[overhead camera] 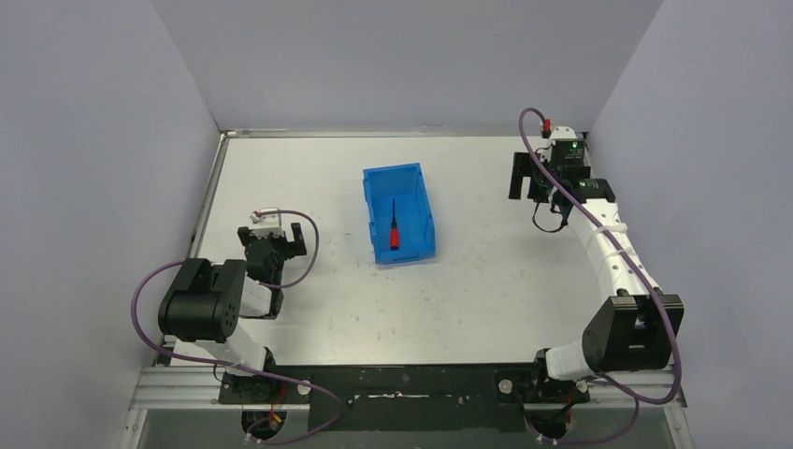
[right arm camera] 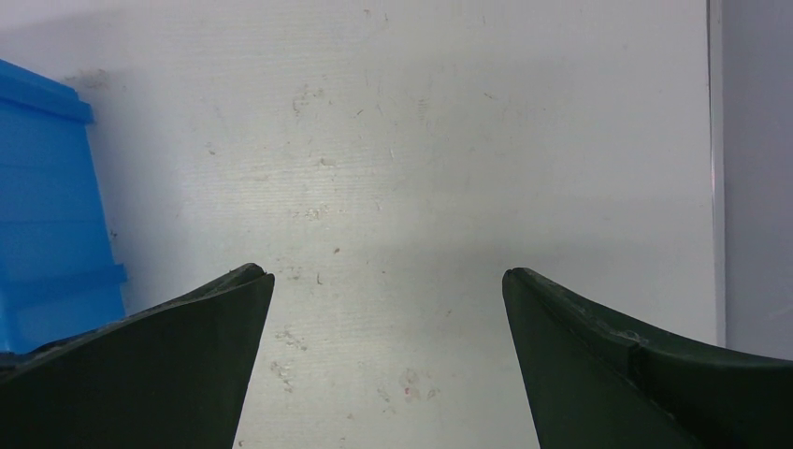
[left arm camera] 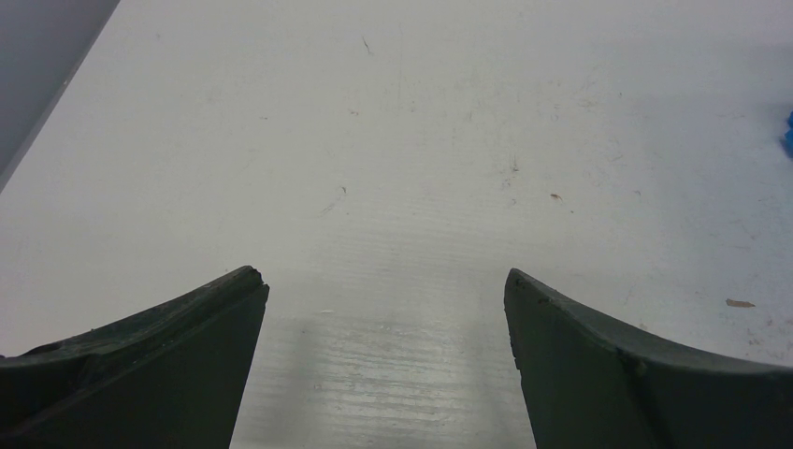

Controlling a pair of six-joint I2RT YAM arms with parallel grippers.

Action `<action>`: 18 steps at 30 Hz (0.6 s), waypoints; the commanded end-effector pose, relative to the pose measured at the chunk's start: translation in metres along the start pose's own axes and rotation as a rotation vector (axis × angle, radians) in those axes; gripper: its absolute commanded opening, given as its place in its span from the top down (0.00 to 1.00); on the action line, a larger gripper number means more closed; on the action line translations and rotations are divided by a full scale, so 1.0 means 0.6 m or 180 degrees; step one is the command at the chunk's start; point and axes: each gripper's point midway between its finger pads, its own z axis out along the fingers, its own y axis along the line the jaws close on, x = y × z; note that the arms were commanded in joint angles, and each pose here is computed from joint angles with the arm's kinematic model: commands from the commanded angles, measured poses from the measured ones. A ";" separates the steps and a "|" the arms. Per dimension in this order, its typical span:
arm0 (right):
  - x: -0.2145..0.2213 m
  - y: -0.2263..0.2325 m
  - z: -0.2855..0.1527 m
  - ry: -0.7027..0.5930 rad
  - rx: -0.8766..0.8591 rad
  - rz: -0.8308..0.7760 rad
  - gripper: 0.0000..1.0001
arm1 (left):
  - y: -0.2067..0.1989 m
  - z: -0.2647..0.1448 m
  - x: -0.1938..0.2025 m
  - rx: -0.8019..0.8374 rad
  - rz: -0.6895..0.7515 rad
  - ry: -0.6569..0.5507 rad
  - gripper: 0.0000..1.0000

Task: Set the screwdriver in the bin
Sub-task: Reset both arms

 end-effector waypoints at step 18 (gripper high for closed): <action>-0.092 -0.001 0.005 -0.0626 0.0019 -0.0022 0.00 | -0.003 0.006 -0.025 0.0006 0.0002 -0.0145 0.03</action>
